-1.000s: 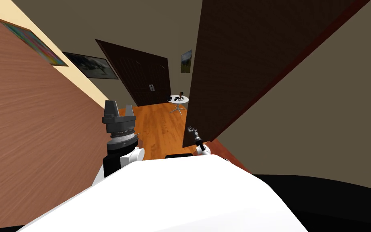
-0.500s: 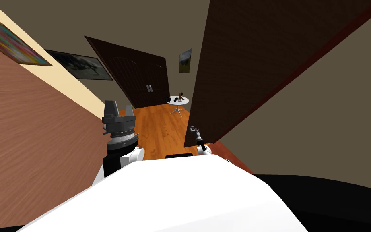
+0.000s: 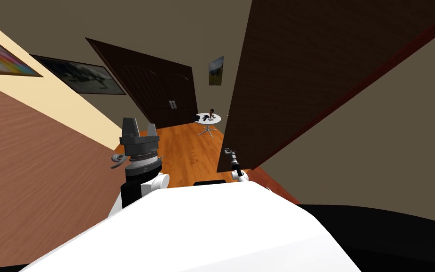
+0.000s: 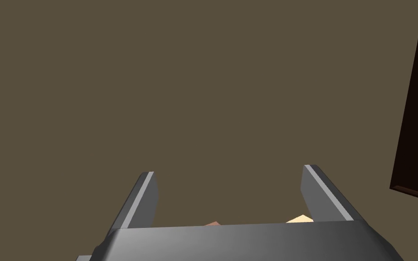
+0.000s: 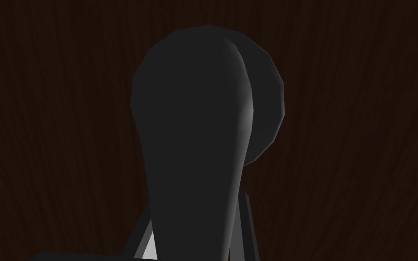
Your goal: Push the door open
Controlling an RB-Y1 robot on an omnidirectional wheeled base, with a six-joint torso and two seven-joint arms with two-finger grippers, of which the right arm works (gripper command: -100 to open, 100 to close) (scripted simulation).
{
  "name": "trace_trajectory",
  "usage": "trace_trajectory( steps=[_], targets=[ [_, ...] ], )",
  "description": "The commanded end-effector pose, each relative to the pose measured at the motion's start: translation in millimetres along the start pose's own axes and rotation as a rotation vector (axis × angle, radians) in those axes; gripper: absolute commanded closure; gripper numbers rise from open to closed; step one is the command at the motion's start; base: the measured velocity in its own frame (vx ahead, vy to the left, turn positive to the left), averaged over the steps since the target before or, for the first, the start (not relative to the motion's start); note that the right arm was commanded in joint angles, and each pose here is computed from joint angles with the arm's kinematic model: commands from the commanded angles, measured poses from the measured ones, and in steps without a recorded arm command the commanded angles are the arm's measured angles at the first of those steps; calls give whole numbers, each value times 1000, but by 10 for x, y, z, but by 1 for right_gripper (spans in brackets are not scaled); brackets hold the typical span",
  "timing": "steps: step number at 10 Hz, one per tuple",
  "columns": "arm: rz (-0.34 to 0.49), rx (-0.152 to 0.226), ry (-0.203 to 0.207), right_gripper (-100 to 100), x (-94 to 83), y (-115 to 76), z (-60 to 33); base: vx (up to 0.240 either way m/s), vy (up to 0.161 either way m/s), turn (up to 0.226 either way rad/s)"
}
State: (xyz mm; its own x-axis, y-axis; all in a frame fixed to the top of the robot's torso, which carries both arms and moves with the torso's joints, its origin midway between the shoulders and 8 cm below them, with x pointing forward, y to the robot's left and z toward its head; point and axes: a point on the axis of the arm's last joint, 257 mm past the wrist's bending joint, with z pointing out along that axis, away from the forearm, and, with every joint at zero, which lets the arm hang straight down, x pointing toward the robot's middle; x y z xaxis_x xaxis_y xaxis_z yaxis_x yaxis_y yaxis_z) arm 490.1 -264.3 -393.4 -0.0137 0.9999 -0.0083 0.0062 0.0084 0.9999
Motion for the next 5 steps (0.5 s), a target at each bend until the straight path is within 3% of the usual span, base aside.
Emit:
trace_trajectory(
  steps=[1, 2, 5],
  targets=[
    [6, -8, -15, 100, -29, 24, 25, 168, 121, -47],
    [8, -7, -25, 100, -53, 20, 22, 146, 106, -59],
    [-1, -2, -59, 100, -245, 8, -17, 114, 31, -42]
  ],
)
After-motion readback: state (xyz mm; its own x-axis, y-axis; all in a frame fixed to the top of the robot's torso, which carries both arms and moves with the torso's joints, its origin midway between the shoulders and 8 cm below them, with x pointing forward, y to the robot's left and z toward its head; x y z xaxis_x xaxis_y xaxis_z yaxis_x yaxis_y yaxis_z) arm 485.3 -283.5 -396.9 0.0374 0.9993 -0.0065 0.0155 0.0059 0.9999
